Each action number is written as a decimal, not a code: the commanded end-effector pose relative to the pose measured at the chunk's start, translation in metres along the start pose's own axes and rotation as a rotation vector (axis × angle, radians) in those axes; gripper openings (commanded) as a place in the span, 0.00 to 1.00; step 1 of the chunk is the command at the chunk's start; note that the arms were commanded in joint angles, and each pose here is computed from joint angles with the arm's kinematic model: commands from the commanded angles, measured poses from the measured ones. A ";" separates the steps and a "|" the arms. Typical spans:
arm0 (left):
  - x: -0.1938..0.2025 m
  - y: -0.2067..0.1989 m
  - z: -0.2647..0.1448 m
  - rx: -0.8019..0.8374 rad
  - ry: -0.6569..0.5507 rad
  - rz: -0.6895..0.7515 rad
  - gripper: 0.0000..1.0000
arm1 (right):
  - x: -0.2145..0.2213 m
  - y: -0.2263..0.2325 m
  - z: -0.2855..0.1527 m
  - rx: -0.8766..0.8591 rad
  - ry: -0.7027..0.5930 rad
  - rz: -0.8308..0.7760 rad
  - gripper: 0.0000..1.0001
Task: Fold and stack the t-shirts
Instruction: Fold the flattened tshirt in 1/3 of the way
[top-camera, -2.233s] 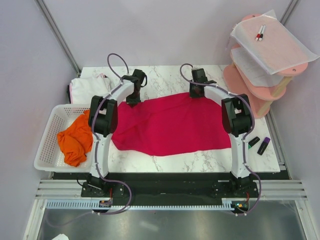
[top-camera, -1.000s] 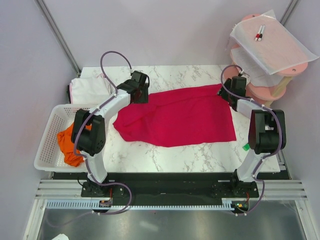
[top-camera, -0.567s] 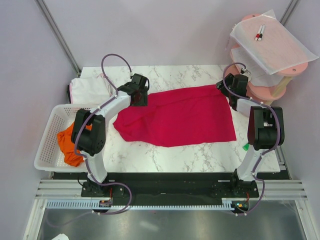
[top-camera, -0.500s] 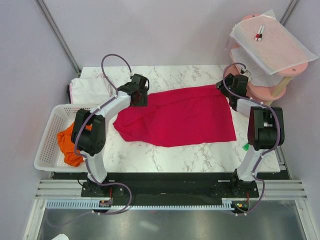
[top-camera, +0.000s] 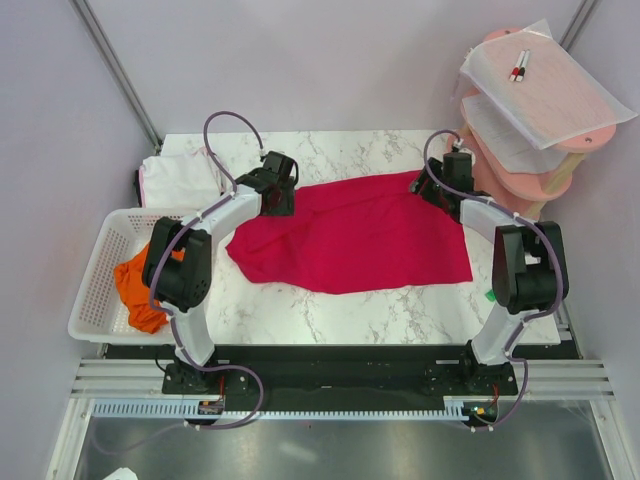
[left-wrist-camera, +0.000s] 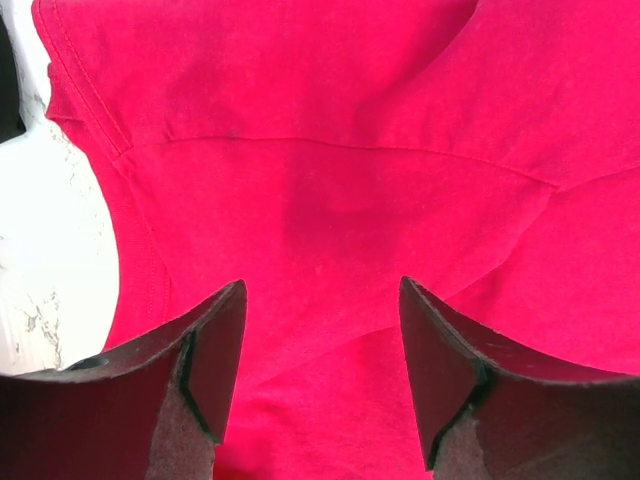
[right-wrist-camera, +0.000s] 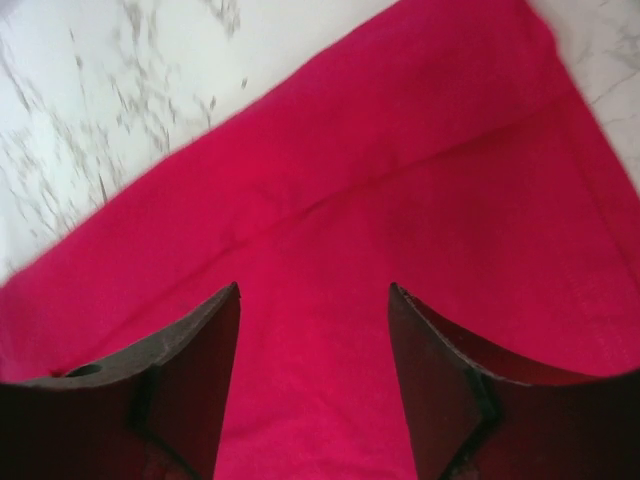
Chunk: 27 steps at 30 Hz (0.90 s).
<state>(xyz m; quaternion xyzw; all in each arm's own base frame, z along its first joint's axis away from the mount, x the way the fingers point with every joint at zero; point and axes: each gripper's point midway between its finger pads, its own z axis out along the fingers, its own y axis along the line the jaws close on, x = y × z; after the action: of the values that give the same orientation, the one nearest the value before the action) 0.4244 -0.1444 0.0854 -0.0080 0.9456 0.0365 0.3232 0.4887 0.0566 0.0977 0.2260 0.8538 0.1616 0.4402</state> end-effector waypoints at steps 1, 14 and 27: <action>-0.012 0.002 -0.005 -0.016 -0.056 0.000 0.75 | 0.009 0.034 -0.015 0.031 0.030 -0.221 0.71; -0.008 0.004 -0.006 -0.013 -0.060 -0.008 0.86 | 0.089 0.125 0.006 -0.310 0.204 -0.240 0.70; -0.004 0.010 0.002 -0.051 -0.049 0.000 0.87 | 0.188 0.243 -0.004 -0.582 0.371 -0.270 0.55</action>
<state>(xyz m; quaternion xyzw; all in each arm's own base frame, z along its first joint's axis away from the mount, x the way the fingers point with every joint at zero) 0.4199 -0.1358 0.0747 -0.0105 0.9456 0.0558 0.3204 0.4423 0.3208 0.0563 -0.0329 0.8879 0.3287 0.3201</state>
